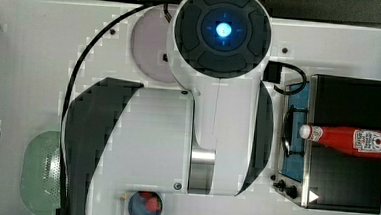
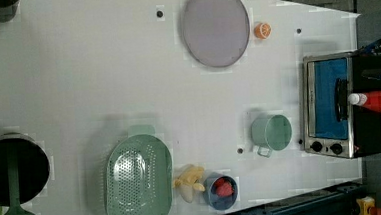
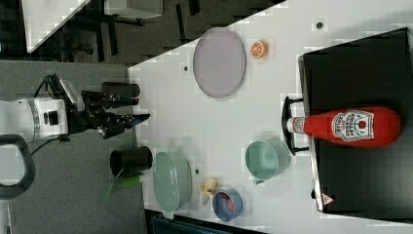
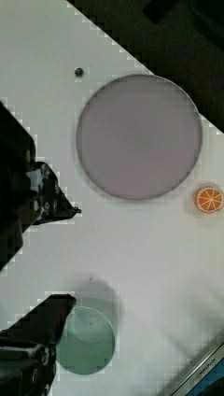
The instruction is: Pick Ketchup from oven and place it on table.
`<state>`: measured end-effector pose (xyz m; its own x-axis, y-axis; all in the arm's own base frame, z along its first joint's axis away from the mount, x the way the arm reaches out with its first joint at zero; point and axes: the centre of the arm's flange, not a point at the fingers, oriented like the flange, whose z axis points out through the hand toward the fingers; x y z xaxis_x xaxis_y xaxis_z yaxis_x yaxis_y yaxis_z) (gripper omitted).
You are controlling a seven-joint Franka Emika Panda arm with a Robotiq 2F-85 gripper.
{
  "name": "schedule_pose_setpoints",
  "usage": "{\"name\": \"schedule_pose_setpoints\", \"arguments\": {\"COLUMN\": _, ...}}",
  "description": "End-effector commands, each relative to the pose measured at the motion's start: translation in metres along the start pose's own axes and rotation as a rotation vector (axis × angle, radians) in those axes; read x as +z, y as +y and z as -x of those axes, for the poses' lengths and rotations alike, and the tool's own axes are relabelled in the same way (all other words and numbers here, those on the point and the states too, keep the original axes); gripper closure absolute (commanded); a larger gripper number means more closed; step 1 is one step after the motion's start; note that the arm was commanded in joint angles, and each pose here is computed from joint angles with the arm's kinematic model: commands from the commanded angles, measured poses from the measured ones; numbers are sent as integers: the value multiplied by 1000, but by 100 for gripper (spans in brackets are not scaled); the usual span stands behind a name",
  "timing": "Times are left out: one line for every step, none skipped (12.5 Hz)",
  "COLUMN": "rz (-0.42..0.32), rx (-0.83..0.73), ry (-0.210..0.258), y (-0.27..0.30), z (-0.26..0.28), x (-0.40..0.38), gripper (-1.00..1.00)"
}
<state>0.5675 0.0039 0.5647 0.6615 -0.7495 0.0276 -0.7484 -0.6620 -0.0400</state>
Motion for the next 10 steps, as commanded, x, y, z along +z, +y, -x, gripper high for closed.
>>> {"name": "schedule_pose_setpoints", "arguments": {"rz": -10, "rx": 130, "ry": -45, "y": 89, "z": 58, "x": -63, "gripper": -52}}
{"name": "schedule_pose_setpoints", "arguments": {"rz": -9, "rx": 130, "ry": -46, "y": 89, "z": 58, "x": -62, "gripper": -67}}
{"name": "schedule_pose_setpoints", "arguments": {"rz": -8, "rx": 131, "ry": -47, "y": 90, "z": 57, "x": -62, "gripper": -94}}
{"name": "schedule_pose_setpoints", "arguments": {"rz": -8, "rx": 135, "ry": -47, "y": 91, "z": 55, "x": -61, "gripper": -100}}
{"name": "schedule_pose_setpoints", "arguments": {"rz": -4, "rx": 145, "ry": -51, "y": 93, "z": 50, "x": -59, "gripper": -100}}
{"name": "schedule_pose_setpoints", "arguments": {"rz": 0, "rx": 161, "ry": -57, "y": 98, "z": 43, "x": -55, "gripper": -100}}
{"name": "schedule_pose_setpoints", "arguments": {"rz": 2, "rx": 183, "ry": -62, "y": 104, "z": 33, "x": -51, "gripper": -100}}
{"name": "schedule_pose_setpoints", "arguments": {"rz": 6, "rx": 213, "ry": -71, "y": 113, "z": 20, "x": -46, "gripper": -100}}
{"name": "schedule_pose_setpoints", "arguments": {"rz": 2, "rx": 266, "ry": -78, "y": 130, "z": -2, "x": -38, "gripper": -100}}
{"name": "schedule_pose_setpoints", "arguments": {"rz": 2, "rx": 326, "ry": -88, "y": 149, "z": -27, "x": -27, "gripper": -100}}
